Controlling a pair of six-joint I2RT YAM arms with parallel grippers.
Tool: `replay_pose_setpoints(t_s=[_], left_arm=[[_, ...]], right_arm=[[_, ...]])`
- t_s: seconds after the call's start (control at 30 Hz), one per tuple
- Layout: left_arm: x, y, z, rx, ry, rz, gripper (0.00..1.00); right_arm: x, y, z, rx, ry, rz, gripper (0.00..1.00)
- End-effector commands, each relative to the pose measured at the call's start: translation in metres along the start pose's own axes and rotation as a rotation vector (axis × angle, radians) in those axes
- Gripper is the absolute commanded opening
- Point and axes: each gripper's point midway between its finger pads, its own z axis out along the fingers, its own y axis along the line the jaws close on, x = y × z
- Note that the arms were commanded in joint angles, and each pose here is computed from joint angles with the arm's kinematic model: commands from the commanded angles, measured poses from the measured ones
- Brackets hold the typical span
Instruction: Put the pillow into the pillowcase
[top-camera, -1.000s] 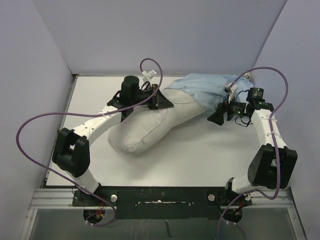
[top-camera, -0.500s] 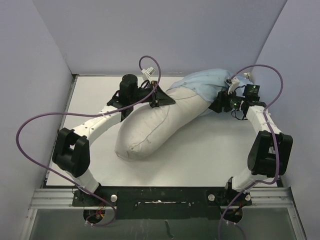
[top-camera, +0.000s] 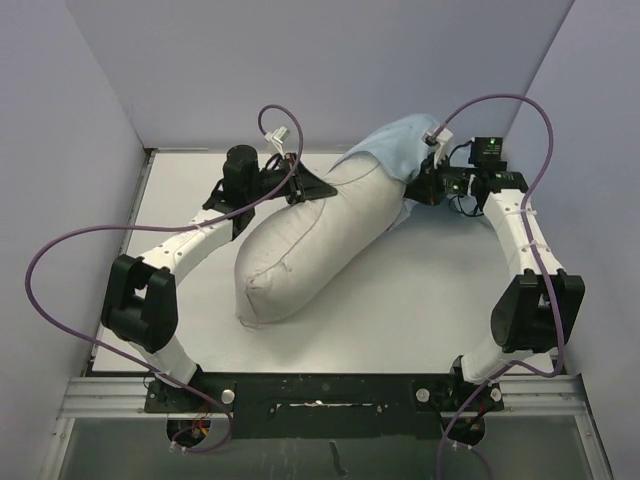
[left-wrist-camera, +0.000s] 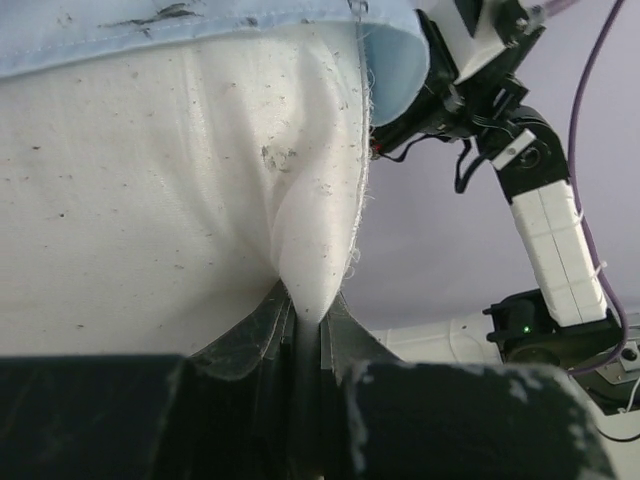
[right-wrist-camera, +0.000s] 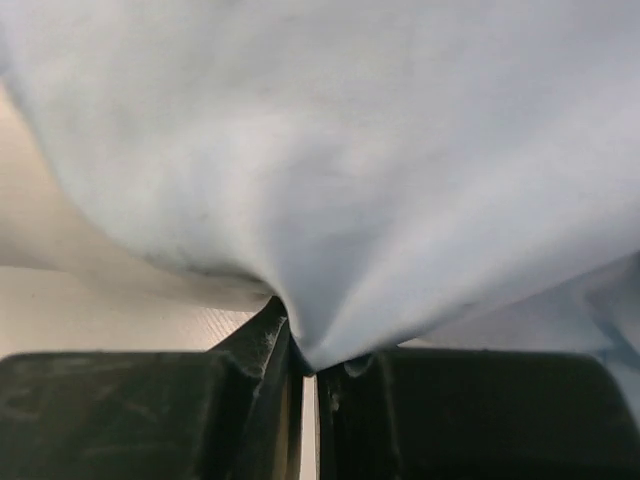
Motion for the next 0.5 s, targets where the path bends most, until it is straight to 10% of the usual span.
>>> replay_pose_setpoints(t_s=[0.0, 0.2, 0.47], left_arm=[[-0.012, -0.015, -0.001, 0.084, -0.028, 0.073, 0.00], [-0.019, 0.019, -0.005, -0.001, -0.066, 0.054, 0.00], [-0.025, 0.054, -0.009, -0.092, -0.114, 0.048, 0.00]], right_arm=[[-0.060, 0.084, -0.018, -0.233, -0.096, -0.239, 0.00], [-0.090, 0.131, -0.022, -0.410, -0.162, -0.285, 0.00], [-0.028, 0.081, 0.025, -0.231, 0.036, -0.086, 0.07]])
